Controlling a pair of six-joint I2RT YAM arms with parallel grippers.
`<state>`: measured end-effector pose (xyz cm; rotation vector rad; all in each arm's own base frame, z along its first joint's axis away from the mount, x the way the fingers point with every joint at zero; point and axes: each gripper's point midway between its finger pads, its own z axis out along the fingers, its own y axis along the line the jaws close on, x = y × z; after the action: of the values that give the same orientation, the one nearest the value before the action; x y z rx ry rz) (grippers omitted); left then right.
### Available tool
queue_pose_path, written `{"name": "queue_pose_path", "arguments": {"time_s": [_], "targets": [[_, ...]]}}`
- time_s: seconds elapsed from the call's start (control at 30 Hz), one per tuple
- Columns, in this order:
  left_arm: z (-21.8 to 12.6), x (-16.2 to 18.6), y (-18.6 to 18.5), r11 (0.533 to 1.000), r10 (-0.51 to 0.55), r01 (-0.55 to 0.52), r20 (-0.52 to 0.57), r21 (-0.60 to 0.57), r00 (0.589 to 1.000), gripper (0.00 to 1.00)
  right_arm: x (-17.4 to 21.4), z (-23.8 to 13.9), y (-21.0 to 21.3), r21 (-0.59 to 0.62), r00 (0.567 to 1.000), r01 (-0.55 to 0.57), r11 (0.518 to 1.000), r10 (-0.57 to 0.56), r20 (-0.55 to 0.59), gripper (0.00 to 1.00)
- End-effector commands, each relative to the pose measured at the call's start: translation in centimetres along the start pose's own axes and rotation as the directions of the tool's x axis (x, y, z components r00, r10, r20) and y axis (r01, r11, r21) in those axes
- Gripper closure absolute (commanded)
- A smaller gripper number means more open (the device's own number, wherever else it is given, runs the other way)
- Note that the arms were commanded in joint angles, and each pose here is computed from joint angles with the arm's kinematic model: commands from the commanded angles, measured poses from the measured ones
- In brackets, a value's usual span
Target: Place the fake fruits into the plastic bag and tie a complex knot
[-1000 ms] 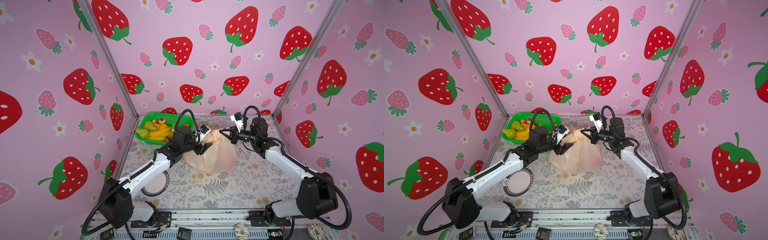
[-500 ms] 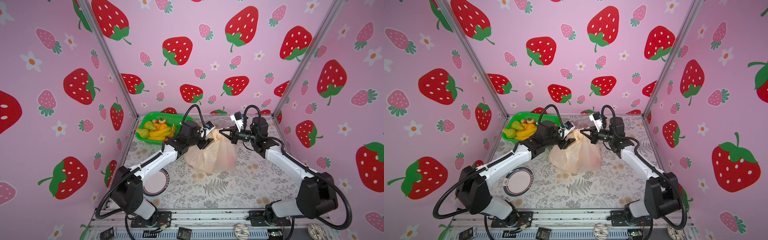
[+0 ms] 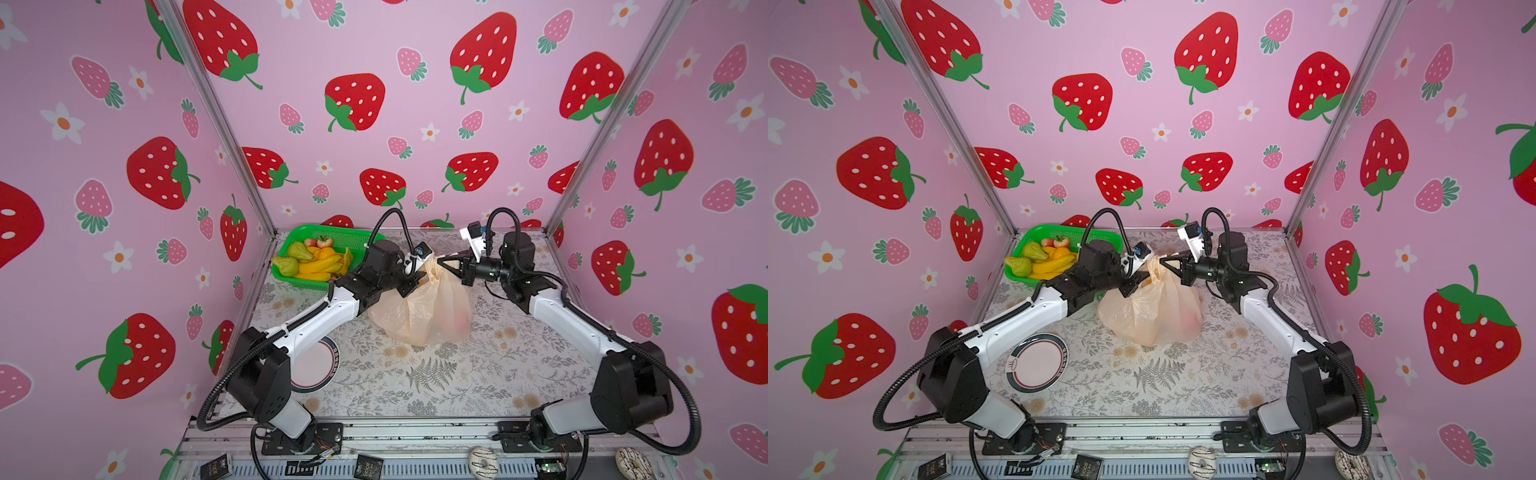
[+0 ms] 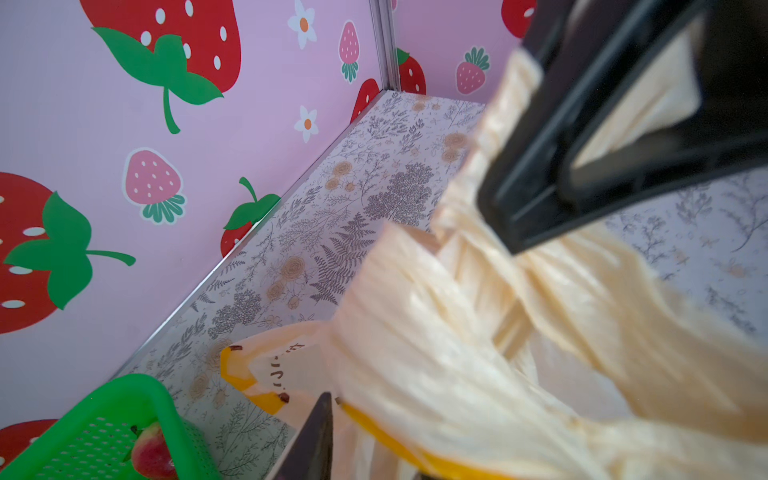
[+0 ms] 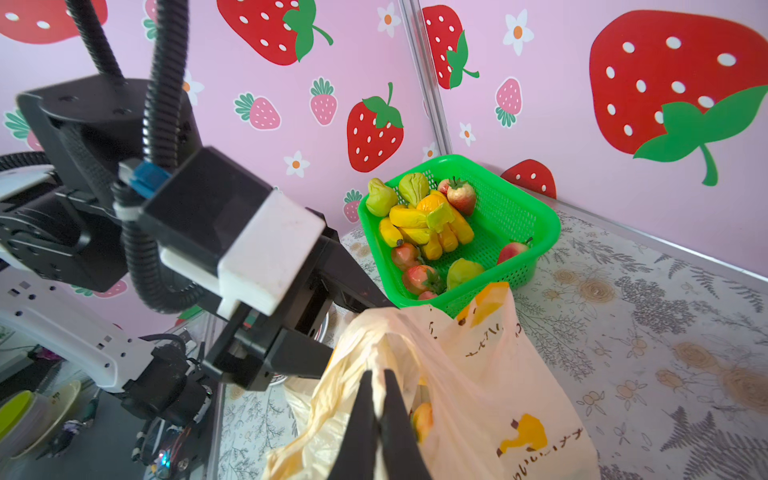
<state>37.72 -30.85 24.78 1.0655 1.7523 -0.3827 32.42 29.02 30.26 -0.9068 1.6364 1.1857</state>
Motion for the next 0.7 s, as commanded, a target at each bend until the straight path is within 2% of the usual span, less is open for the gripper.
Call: {"name": "queue_pose_path", "arguments": {"time_s": [0.0,0.1,0.23,0.3,0.47,0.67], "targets": [[-2.5,-4.1,1.0,0.998,-0.035,0.042,0.148,-0.045,0.988,0.83,-1.2,-0.4,0.1,0.025,0.991,0.131,0.991,-0.131,0.0,1.0],[-3.4,-4.6,0.3,0.998,-0.068,0.07,0.184,-0.006,0.981,0.89,-1.2,-0.5,0.5,0.014,0.98,0.197,0.98,-0.197,0.003,1.0],[-3.5,-4.2,-0.4,0.996,-0.091,0.086,0.167,0.039,0.982,0.93,-1.2,-0.6,1.3,-0.024,0.968,0.25,0.968,-0.249,0.031,1.0],[-3.3,-4.0,-0.4,0.995,-0.099,0.093,0.151,0.044,0.984,0.99,-1.1,-0.6,1.5,-0.029,0.965,0.261,0.965,-0.26,0.042,1.0],[-2.8,-3.6,-0.6,0.994,-0.097,0.09,0.133,0.056,0.986,1.0,-0.6,-0.4,1.0,-0.021,0.976,0.217,0.976,-0.216,0.036,1.0],[-2.0,-2.8,-0.3,0.995,-0.09,0.086,0.107,0.041,0.99,1.0,-0.1,-0.1,0.4,-0.022,0.993,0.116,0.993,-0.115,0.028,0.91]]}}
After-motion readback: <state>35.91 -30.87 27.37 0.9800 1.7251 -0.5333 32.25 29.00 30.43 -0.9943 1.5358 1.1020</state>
